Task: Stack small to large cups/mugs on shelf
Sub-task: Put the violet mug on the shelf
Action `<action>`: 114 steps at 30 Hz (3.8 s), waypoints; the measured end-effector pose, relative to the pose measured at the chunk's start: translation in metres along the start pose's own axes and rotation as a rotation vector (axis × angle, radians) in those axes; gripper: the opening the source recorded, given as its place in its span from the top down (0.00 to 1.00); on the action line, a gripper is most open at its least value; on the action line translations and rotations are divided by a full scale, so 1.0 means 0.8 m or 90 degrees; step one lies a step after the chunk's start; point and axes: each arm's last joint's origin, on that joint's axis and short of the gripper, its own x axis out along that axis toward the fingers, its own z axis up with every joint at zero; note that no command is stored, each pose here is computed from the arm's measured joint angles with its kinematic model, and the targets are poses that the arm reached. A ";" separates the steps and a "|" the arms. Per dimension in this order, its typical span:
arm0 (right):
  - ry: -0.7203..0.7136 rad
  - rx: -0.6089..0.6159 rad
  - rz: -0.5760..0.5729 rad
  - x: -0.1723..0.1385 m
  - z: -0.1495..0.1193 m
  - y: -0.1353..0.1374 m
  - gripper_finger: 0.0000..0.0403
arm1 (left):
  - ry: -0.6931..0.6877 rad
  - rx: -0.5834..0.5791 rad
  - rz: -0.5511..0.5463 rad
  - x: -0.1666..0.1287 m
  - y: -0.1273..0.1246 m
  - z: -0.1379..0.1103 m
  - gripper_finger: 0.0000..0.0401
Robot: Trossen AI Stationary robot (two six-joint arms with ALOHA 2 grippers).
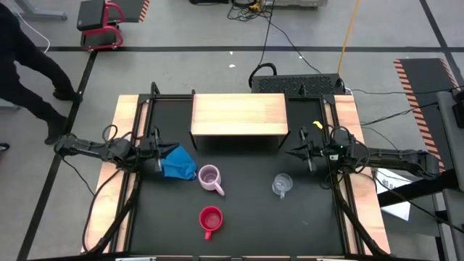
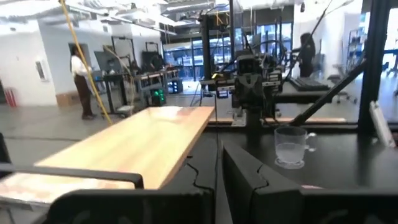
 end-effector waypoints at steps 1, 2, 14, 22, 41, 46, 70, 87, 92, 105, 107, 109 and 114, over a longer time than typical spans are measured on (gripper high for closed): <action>0.000 -0.014 0.000 0.000 0.000 0.000 1.00 | -0.002 0.015 0.001 0.000 0.000 0.001 0.94; 0.000 -0.024 0.000 0.000 0.000 0.000 1.00 | -0.003 0.024 0.002 0.000 0.001 0.003 0.94; 0.021 -0.018 -0.041 0.000 -0.004 -0.003 1.00 | 0.006 0.018 0.015 -0.004 0.009 0.048 1.00; 0.028 -0.004 -0.049 -0.001 -0.005 -0.005 1.00 | 0.066 0.052 0.009 0.019 0.007 0.093 1.00; 0.063 0.005 -0.050 -0.001 -0.012 -0.005 1.00 | 0.370 0.042 -0.007 0.106 0.010 0.119 1.00; 0.078 0.009 -0.051 -0.002 -0.015 -0.005 1.00 | 0.389 0.024 -0.054 0.118 0.011 0.128 1.00; 0.084 0.009 -0.051 -0.002 -0.017 -0.005 1.00 | 0.642 0.035 -0.233 0.195 -0.007 0.093 1.00; 0.098 0.015 -0.051 -0.002 -0.019 -0.006 1.00 | 0.680 0.002 -0.293 0.215 -0.015 0.083 1.00; 0.101 0.016 -0.051 -0.002 -0.020 -0.006 1.00 | 0.682 0.003 -0.294 0.219 -0.016 0.078 1.00; 0.107 0.020 -0.052 -0.002 -0.021 -0.006 1.00 | 0.705 -0.001 -0.316 0.232 -0.024 0.061 1.00; 0.107 0.020 -0.052 -0.003 -0.021 -0.006 1.00 | 0.704 0.004 -0.323 0.240 -0.029 0.061 1.00; 0.107 0.018 -0.052 -0.003 -0.021 -0.006 1.00 | 0.727 0.010 -0.332 0.242 -0.034 0.061 1.00; 0.110 0.016 -0.052 -0.003 -0.022 -0.005 1.00 | 0.740 0.047 -0.337 0.255 -0.043 0.069 1.00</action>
